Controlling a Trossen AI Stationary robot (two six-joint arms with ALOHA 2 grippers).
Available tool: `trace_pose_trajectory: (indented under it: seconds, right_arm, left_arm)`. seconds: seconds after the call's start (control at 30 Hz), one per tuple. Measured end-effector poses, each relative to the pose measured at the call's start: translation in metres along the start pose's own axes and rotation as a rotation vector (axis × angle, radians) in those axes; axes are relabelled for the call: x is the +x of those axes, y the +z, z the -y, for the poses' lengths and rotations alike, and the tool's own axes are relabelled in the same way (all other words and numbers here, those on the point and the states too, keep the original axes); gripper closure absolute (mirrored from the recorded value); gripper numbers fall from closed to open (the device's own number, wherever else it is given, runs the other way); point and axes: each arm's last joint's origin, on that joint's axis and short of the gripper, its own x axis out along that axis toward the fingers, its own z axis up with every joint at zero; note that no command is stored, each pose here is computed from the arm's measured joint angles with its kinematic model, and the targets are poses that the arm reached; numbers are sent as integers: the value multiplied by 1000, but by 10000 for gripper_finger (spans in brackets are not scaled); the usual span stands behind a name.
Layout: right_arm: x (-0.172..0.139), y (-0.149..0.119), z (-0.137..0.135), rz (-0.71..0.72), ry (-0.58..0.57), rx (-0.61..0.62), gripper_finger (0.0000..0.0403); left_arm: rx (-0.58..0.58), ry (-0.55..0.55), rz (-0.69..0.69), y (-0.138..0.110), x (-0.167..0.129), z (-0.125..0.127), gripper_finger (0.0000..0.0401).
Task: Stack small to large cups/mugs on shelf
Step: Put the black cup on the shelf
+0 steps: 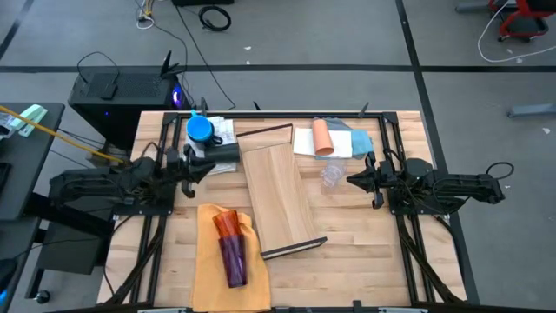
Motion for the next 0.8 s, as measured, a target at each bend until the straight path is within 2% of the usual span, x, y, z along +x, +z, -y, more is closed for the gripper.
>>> trace_pose_trajectory:
  seconds: [0.13, 0.23, 0.53, 0.8]
  right_arm:
    - [0, 0, 0, 0, 0, 0, 374]
    - [0, 0, 0, 0, 0, 0, 374]
    - [0, 0, 0, 0, 0, 0, 374]
    - [0, 0, 0, 1, -4, 0, 374]
  left_arm:
    - [81, 48, -25, 29, 27, 12, 292]
    - [98, 51, -44, 51, 56, 23, 284]
    - [99, -32, -55, 115, 154, 63, 254]
    - [134, -53, -274, 145, 231, 89, 243]
